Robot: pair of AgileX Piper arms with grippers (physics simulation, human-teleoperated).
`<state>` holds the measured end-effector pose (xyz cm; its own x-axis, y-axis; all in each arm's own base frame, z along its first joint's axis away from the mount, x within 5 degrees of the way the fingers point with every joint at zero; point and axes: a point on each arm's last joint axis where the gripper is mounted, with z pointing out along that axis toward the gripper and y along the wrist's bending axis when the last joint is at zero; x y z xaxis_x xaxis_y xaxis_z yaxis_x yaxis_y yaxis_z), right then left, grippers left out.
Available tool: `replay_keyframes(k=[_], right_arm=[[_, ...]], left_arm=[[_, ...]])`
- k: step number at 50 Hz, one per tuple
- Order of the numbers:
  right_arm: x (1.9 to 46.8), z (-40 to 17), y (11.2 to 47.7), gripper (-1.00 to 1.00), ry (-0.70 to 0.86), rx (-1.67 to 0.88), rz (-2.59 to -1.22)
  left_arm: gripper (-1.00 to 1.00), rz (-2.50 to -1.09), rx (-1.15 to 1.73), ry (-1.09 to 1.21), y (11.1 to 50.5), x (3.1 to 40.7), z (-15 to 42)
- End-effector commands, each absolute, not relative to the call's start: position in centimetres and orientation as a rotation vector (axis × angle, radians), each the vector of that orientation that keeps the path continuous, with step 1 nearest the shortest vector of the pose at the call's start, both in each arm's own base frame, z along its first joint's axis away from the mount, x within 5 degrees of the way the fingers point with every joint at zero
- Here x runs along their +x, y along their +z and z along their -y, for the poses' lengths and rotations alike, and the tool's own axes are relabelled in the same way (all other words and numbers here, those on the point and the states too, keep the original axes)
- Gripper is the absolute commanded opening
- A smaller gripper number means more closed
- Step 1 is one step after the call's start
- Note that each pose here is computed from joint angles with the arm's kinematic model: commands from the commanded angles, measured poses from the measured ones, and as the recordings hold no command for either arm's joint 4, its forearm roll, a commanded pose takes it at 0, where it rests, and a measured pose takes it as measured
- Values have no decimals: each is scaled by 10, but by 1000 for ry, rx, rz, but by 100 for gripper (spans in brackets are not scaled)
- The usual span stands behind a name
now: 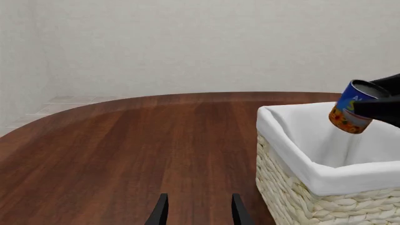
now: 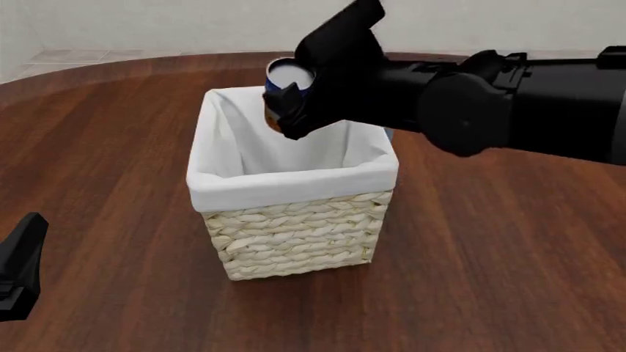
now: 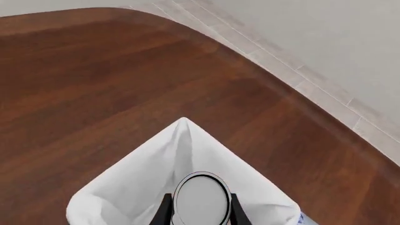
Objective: Pick up the alphabet soup and put it in the basket.
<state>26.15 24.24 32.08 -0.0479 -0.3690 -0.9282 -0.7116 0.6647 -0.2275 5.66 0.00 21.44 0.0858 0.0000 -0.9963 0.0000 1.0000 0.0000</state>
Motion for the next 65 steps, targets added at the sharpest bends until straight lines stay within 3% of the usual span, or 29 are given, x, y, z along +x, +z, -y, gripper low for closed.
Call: replay_keyframes(k=[1, 16, 30, 60, 61, 65], right_arm=[[266, -265, 318, -100, 383, -928, -1703], [285, -280, 311, -100, 366, -951, -1794], [300, -290, 279, -100, 319, -1023, -1887], [308, -285, 253, -100, 277, -1060, -1939], [310, -283, 255, 100, 270, -1055, -1936], [311, -282, 256, 100, 266, -1054, -1932]], left_arm=[[100, -1485, 0, 0, 214, 57, 0], [100, -1485, 0, 0, 214, 57, 0], [100, -1485, 0, 0, 214, 57, 0], [100, -1485, 0, 0, 214, 57, 0], [100, -1485, 0, 0, 214, 57, 0], [100, -1485, 0, 0, 214, 57, 0]])
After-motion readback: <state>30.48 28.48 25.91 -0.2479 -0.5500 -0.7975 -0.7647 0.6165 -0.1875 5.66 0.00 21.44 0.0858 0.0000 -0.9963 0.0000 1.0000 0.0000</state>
